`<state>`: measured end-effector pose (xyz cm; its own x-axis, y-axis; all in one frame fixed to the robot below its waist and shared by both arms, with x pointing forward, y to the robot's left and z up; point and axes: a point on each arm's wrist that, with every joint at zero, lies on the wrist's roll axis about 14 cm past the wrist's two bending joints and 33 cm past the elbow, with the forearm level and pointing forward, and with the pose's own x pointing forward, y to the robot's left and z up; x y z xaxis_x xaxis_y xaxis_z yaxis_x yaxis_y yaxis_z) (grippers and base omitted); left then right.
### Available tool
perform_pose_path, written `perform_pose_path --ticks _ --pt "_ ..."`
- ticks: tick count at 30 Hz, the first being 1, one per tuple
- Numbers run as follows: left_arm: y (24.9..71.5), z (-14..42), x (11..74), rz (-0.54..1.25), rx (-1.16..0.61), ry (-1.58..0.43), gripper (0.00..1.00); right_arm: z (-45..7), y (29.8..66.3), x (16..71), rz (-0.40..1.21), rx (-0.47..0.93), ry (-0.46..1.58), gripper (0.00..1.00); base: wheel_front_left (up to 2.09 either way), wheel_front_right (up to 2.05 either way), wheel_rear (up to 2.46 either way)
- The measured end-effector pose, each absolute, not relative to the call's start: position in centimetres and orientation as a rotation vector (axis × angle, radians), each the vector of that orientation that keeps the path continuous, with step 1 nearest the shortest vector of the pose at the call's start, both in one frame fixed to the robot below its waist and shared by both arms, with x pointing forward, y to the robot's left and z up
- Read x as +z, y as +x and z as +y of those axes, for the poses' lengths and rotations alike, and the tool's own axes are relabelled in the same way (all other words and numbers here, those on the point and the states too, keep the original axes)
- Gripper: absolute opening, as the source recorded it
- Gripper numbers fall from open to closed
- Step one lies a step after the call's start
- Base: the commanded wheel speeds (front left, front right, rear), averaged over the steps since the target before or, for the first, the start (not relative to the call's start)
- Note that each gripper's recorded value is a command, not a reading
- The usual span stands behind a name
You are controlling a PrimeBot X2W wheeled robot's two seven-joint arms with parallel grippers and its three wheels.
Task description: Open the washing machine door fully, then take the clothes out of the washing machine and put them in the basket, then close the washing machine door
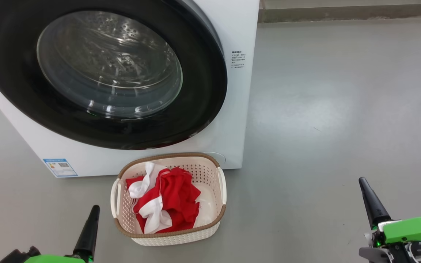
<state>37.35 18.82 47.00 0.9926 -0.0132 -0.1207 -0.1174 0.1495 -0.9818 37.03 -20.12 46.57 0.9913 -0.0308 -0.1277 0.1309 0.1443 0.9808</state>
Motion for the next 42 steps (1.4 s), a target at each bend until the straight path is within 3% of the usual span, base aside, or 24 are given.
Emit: perform_pose_path --ticks 15,42 --pt "37.7 18.7 48.0 0.089 0.045 -1.567 0.0 -20.4 37.5 48.0 0.043 -0.083 1.58 0.0 0.0 0.0 0.0" --pt "37.7 18.7 48.0 0.086 0.046 -1.581 0.0 -20.6 37.6 48.3 0.034 -0.081 1.583 0.0 0.0 0.0 0.0"
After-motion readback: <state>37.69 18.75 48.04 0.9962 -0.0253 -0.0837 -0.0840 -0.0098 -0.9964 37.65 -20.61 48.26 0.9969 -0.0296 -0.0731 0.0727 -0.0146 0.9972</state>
